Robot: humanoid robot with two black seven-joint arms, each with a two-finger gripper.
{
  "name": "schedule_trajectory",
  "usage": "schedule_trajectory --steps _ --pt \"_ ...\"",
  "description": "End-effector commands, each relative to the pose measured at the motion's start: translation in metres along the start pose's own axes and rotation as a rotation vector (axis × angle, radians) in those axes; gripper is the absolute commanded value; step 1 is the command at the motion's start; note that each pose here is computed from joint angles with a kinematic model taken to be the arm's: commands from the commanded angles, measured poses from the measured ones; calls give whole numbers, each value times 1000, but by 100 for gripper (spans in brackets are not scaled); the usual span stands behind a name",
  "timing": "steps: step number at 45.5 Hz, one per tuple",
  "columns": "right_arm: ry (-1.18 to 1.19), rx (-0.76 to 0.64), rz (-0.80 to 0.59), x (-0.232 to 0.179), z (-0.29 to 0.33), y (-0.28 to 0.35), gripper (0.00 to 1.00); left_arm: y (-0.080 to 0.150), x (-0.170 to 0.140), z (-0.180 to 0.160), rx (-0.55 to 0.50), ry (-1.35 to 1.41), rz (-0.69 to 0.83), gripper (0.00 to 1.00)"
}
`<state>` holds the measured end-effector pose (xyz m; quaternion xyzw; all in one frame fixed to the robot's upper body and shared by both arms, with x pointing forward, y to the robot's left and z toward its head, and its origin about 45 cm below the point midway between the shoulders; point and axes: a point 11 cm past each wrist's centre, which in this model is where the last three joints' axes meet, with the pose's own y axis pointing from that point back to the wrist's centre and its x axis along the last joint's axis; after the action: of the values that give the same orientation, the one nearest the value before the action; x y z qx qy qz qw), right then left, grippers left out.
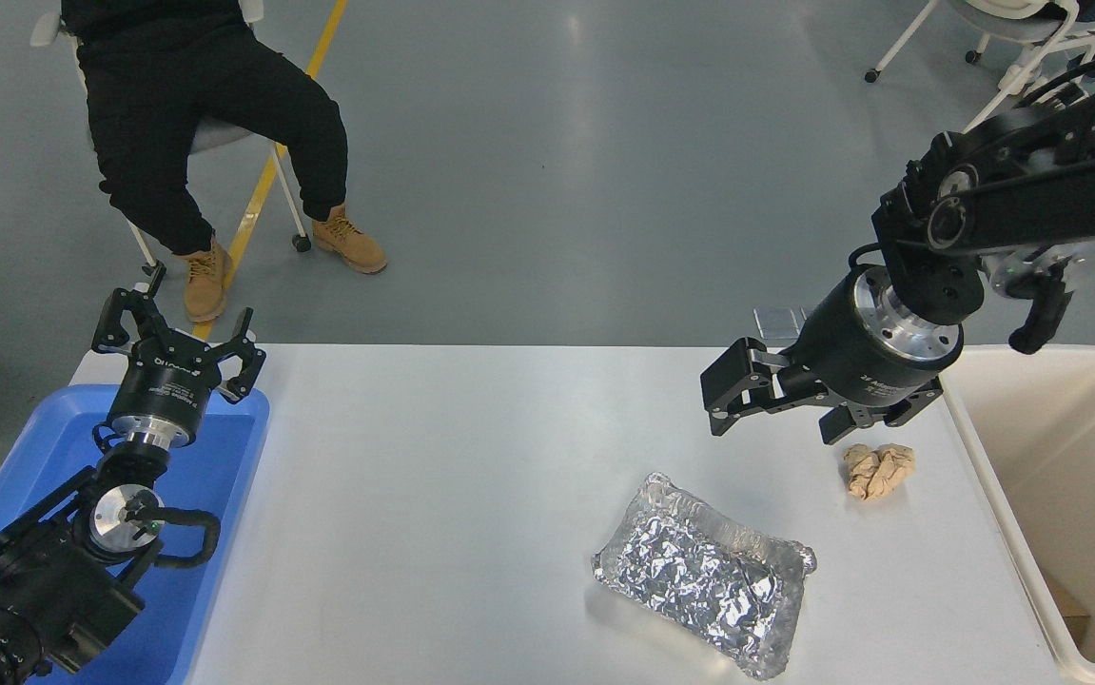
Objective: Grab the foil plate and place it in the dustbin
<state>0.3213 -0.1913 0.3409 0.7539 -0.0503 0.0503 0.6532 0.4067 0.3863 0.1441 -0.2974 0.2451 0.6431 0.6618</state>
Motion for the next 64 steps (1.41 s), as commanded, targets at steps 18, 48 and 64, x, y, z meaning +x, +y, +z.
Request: schedule_trajectory --steps 18,48,64 --pt "-5 5 0 0 -2 -1 100 0 0 0 0 1 1 99" --pt "9 -28 -32 4 -3 -26 100 0 0 0 -1 1 0 99" --pt "24 9 -14 8 -15 -20 100 0 0 0 -1 1 0 99"
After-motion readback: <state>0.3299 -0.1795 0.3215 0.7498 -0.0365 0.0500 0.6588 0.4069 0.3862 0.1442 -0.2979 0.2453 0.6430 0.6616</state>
